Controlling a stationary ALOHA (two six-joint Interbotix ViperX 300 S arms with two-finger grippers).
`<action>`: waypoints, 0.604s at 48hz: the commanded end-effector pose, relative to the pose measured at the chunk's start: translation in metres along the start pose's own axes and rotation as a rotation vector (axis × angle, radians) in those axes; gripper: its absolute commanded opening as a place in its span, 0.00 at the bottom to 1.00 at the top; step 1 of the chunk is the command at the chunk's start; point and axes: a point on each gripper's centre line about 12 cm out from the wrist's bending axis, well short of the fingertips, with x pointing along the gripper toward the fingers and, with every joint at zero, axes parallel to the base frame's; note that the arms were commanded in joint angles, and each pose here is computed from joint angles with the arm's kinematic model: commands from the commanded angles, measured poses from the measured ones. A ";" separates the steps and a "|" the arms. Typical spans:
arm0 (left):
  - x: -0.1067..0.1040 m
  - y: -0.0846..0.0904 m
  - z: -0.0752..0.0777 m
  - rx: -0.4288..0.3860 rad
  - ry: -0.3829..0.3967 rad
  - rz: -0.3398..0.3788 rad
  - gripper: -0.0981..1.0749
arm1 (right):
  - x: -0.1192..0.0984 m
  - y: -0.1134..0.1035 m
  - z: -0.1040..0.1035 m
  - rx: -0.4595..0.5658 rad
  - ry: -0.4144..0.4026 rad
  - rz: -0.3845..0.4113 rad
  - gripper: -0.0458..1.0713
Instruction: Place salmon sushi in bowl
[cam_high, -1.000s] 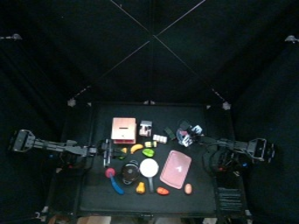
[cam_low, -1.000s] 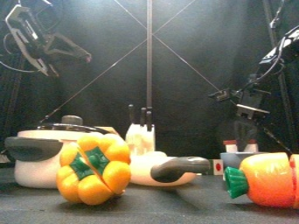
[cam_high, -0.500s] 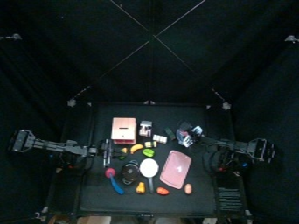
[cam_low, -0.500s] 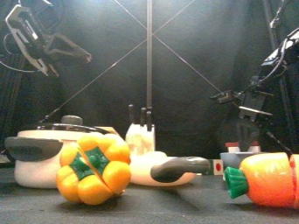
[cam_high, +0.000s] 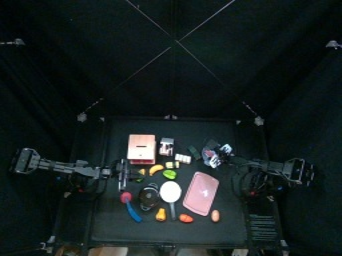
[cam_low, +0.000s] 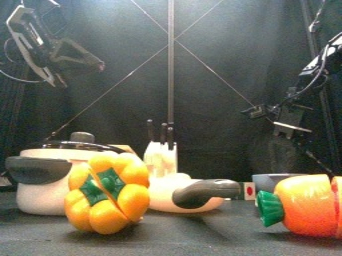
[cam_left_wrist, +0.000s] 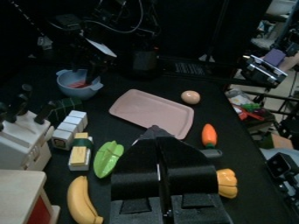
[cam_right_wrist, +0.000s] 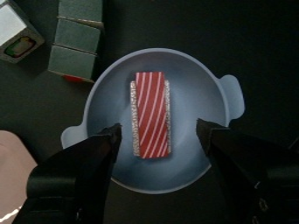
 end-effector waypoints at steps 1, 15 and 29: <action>0.004 -0.001 0.013 -0.002 -0.041 -0.002 0.05 | -0.003 -0.001 0.005 0.009 -0.023 0.005 0.92; 0.004 -0.001 0.014 -0.002 -0.043 -0.002 0.05 | -0.004 0.001 0.004 0.005 -0.025 0.013 0.92; 0.004 -0.001 0.014 -0.002 -0.044 -0.003 0.05 | -0.003 0.002 0.003 -0.001 -0.023 0.014 0.92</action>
